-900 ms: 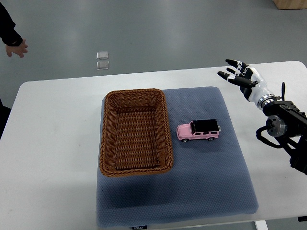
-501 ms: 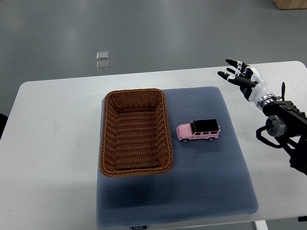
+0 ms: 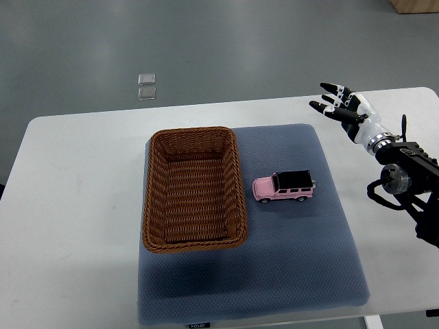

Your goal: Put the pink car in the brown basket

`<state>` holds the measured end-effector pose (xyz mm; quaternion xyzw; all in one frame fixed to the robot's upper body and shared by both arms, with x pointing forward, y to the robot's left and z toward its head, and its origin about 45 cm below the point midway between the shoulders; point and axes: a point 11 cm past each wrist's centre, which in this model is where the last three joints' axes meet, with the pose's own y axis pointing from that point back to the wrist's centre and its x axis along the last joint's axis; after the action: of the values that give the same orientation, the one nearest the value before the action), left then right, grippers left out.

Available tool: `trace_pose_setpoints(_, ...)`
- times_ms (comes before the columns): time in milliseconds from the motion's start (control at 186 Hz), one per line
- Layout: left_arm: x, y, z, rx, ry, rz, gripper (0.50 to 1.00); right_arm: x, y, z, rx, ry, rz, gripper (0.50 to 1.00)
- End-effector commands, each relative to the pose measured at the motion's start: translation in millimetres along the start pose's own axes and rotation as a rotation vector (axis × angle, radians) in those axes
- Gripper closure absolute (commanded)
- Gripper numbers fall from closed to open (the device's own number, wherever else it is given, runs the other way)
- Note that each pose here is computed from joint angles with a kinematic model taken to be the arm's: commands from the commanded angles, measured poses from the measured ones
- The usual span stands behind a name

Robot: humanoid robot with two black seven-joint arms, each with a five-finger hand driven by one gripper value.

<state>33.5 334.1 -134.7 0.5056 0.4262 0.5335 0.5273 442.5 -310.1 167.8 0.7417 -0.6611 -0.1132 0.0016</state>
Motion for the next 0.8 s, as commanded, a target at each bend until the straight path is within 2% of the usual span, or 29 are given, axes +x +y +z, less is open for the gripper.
trace_pose_setpoints(0, 0.6, 0.0, -0.2, 0.0, 0.001, 0.002, 0.5, -0.6, 0.0, -0.5, 0.0, 0.002, -0.008, 0.585)
trace_pose_setpoints(216, 1.1, 0.0, -0.3, 0.0, 0.001, 0.003, 0.5, -7.5, 0.4, 0.0, -0.006, 0.051, -0.073, 0.585)
trace_pose_setpoints(496, 2.7, 0.1, -0.4, 0.001, 0.003, 0.008, 0.5, -29.8, 5.6, -16.4, 0.043, 0.206, -0.28, 0.587)
trace_pose_setpoints(685, 3.7, 0.1, -1.4, 0.003, 0.003, 0.011, 0.5, -39.7, 13.9, -32.9, 0.09, 0.422, -0.431, 0.589)
trace_pose_setpoints(792, 3.7, 0.1, -1.4, 0.003, 0.003, 0.011, 0.5, -48.5, 21.8, -26.1, 0.092, 0.607, -0.531, 0.591)
